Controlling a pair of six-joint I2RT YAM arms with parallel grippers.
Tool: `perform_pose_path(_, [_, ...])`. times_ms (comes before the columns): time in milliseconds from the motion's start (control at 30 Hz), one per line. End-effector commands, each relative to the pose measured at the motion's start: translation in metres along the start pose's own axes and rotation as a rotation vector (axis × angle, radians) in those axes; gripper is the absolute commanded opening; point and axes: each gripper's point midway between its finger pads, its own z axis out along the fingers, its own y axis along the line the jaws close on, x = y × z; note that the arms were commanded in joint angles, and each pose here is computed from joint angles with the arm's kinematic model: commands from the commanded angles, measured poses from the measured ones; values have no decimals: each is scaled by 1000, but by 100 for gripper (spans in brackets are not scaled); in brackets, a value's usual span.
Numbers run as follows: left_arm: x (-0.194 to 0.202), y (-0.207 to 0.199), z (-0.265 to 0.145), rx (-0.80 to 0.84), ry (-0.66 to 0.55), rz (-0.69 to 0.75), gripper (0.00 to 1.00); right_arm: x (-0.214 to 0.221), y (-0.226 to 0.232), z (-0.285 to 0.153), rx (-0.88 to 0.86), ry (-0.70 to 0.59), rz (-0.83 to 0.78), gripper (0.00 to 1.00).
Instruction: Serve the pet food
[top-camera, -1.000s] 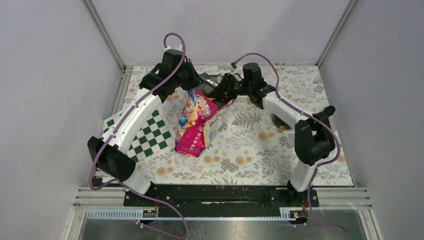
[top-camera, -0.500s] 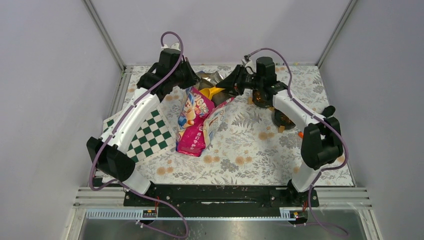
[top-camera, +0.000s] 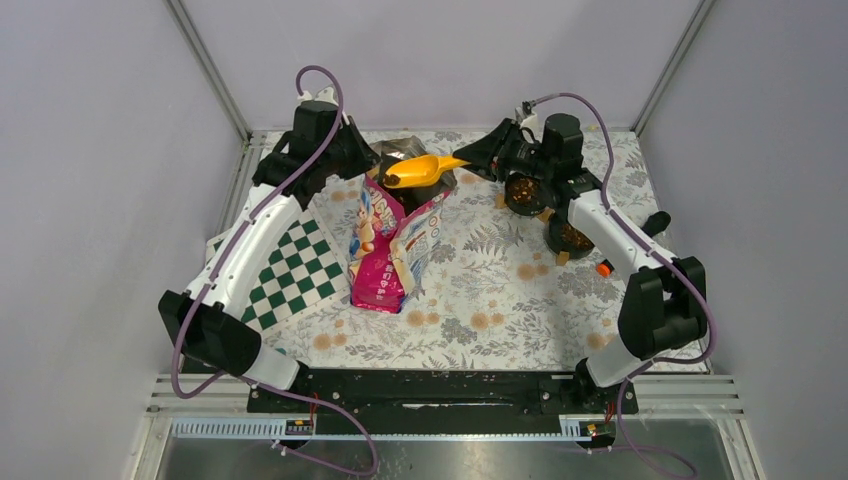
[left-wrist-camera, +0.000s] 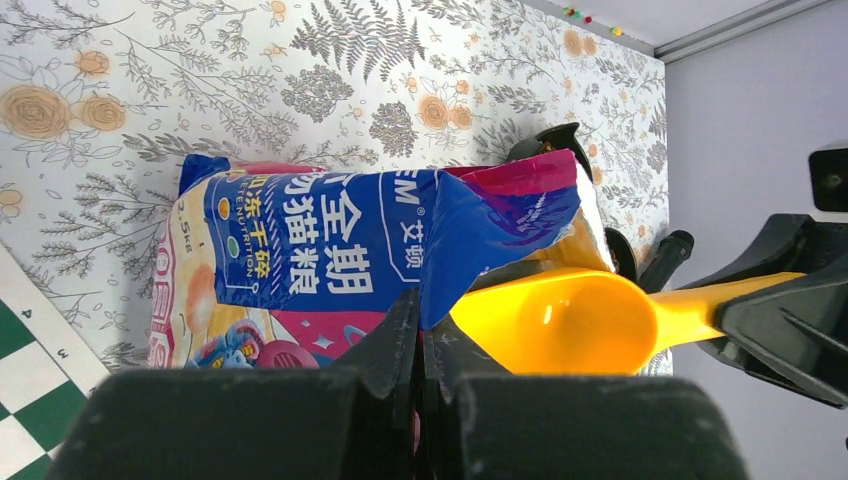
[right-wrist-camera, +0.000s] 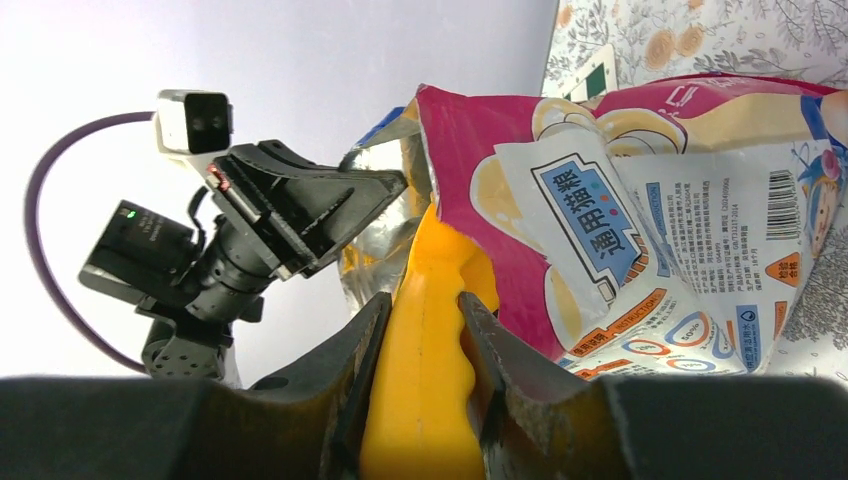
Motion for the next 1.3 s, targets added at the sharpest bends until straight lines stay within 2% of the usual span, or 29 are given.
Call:
perform_pose_path(0, [-38, -23, -20, 114, -144, 21, 0, -9, 47, -18, -135, -64, -70, 0])
perform_pose_path(333, [-42, -23, -27, 137, -150, 35, 0, -11, 49, -21, -185, -70, -26, 0])
perform_pose_path(500, [-37, -35, -25, 204, -115, 24, 0, -4, 32, -17, -35, -72, -143, 0])
perform_pose_path(600, [-32, -43, -24, 241, -87, -5, 0, 7, 18, -15, 115, -59, -208, 0])
perform_pose_path(733, [-28, -43, -20, 237, -73, -27, 0, 20, 12, -7, 246, -33, -320, 0])
perform_pose_path(1000, [-20, -52, -12, 252, -41, -36, 0, 59, -9, 22, 414, 117, -518, 0])
perform_pose_path(1267, [-16, -44, -4, 195, -30, -57, 0, 77, -60, 44, 535, 196, -538, 0])
